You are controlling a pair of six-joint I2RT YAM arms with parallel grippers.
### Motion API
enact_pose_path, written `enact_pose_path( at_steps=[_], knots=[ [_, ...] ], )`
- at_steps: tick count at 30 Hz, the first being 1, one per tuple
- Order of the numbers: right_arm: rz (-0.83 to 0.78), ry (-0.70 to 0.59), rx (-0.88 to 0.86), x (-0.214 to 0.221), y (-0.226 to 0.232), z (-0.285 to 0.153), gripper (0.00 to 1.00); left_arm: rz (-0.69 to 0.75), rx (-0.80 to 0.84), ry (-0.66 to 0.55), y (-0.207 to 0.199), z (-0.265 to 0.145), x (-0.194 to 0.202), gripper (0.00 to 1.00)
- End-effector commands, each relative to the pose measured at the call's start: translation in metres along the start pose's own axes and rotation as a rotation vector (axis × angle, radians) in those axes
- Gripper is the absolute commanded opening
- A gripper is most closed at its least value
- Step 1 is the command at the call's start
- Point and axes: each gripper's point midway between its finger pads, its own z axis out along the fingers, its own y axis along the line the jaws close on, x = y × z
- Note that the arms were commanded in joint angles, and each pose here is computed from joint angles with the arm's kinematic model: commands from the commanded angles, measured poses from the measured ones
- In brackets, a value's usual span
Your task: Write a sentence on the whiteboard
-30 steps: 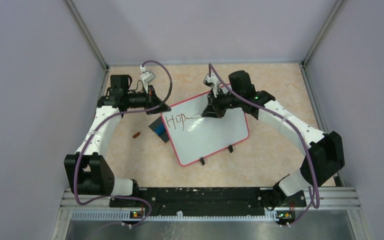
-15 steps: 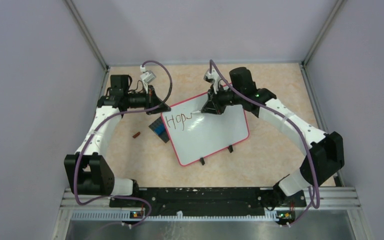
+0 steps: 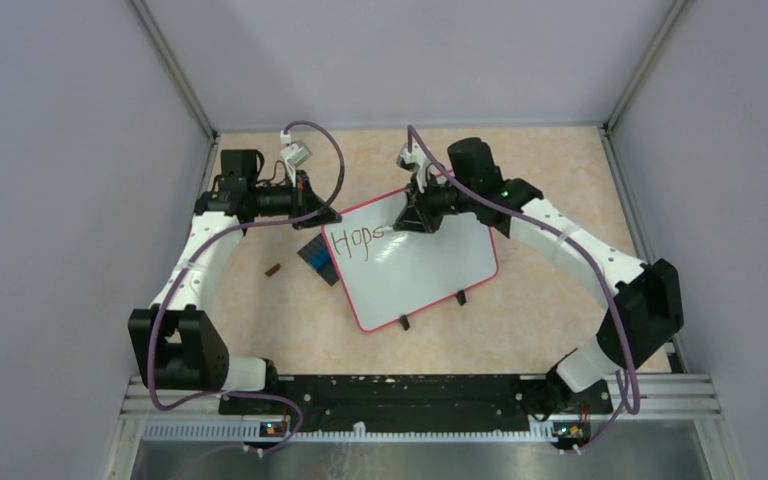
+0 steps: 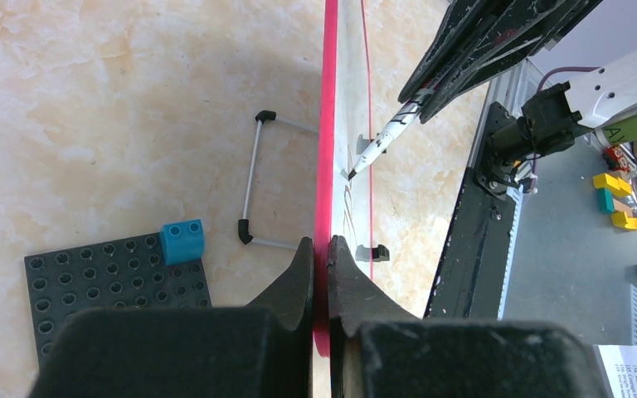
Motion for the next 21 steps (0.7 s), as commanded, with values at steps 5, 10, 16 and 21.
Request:
enact_pose_path(
  at_steps=[5,10,16,21],
  knots=[
    [-0.03,-0.002,0.031,0.006,-0.005,0.004,0.0,0.013,0.0,0.014,-0.005,0.001,0.005,0.0],
    [-0.025,0.011,0.028,0.014,-0.003,0.003,0.0,0.011,0.0,0.015,-0.004,0.001,0.006,0.0],
    [-0.028,0.015,0.042,0.017,-0.005,-0.001,0.0,0.009,-0.003,0.017,-0.003,0.001,0.006,0.0],
    [-0.021,0.007,0.069,0.015,-0.016,-0.013,0.0,0.006,-0.003,0.017,-0.003,0.001,0.007,0.0]
  ],
)
